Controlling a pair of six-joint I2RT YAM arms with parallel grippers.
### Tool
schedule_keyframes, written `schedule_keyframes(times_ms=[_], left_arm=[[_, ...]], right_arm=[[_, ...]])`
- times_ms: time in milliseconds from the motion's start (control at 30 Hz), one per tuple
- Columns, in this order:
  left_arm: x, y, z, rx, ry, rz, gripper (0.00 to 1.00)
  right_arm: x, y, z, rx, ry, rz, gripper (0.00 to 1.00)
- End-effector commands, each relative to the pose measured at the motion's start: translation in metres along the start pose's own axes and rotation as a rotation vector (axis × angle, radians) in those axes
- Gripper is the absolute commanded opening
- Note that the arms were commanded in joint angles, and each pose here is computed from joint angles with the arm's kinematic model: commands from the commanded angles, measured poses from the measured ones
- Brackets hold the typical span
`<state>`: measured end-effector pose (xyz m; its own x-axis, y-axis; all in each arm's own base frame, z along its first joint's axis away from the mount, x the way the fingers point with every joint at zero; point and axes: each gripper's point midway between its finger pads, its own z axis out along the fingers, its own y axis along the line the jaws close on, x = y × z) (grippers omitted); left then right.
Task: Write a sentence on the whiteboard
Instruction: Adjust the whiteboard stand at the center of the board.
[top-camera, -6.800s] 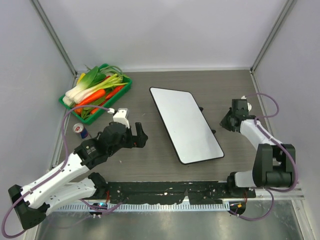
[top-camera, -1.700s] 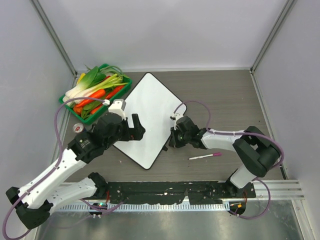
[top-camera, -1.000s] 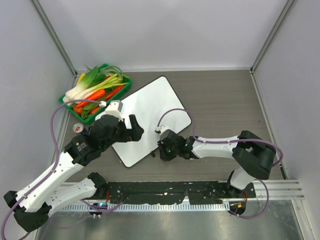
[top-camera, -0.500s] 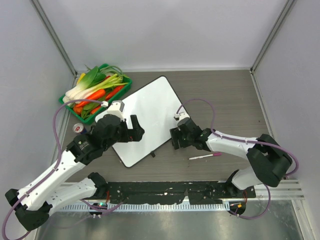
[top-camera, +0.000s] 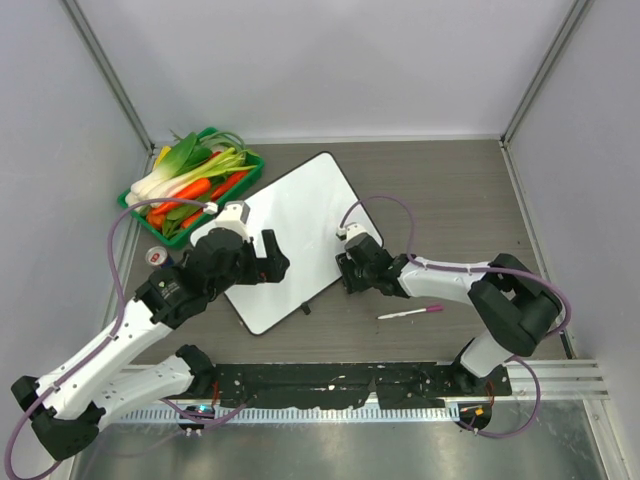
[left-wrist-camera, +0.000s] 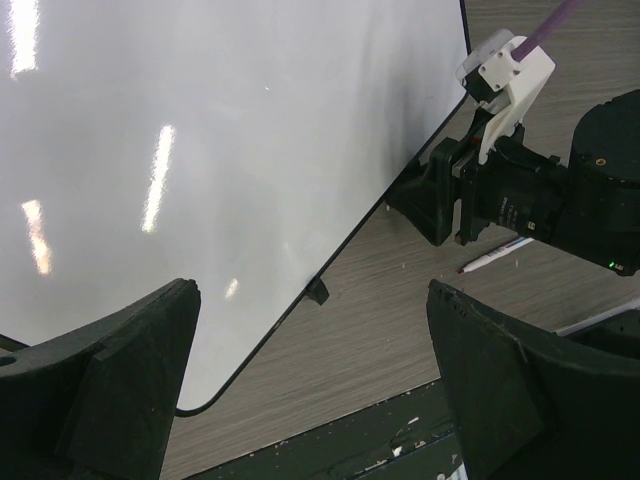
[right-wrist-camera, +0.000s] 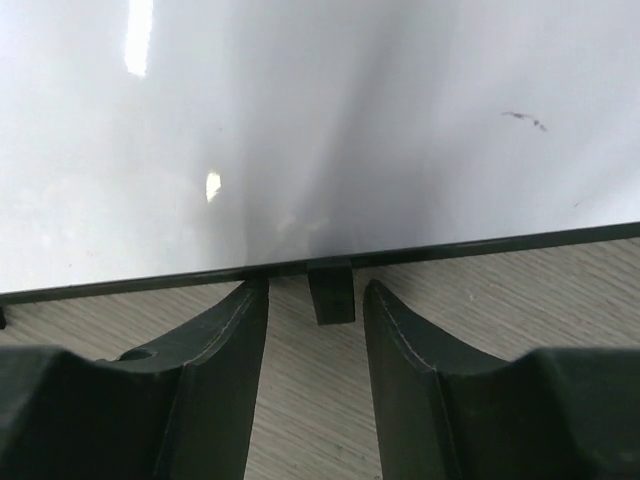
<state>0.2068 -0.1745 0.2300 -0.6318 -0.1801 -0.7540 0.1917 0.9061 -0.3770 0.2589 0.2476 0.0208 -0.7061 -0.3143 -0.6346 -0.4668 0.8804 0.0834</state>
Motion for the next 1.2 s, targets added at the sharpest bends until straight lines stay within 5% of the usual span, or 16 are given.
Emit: schedule_keyframes(times_ms=[0, 167, 400, 800, 1167], left_arm=[[-0.003, -0.003, 0.002, 0.007, -0.007, -0.012, 1.00], [-0.004, -0.004, 0.003, 0.008, -0.006, -0.009, 1.00], [-0.001, -0.004, 0.003, 0.000, 0.015, -0.010, 1.00], [-0.002, -0.015, 0.006, 0.049, 0.027, -0.017, 1.00], [0.003, -0.022, 0.008, 0.080, 0.052, -0.024, 1.00]], right_arm=[[-0.009, -0.007, 0.010, 0.037, -0.014, -0.006, 0.47], [-0.013, 0.001, 0.015, -0.003, -0.022, 0.002, 0.39], [0.015, -0.006, 0.008, 0.005, 0.025, 0.036, 0.09], [0.041, -0.011, -0.022, 0.042, 0.025, 0.332, 0.01], [0.055, -0.027, -0.039, 0.109, 0.011, 0.367, 0.01]])
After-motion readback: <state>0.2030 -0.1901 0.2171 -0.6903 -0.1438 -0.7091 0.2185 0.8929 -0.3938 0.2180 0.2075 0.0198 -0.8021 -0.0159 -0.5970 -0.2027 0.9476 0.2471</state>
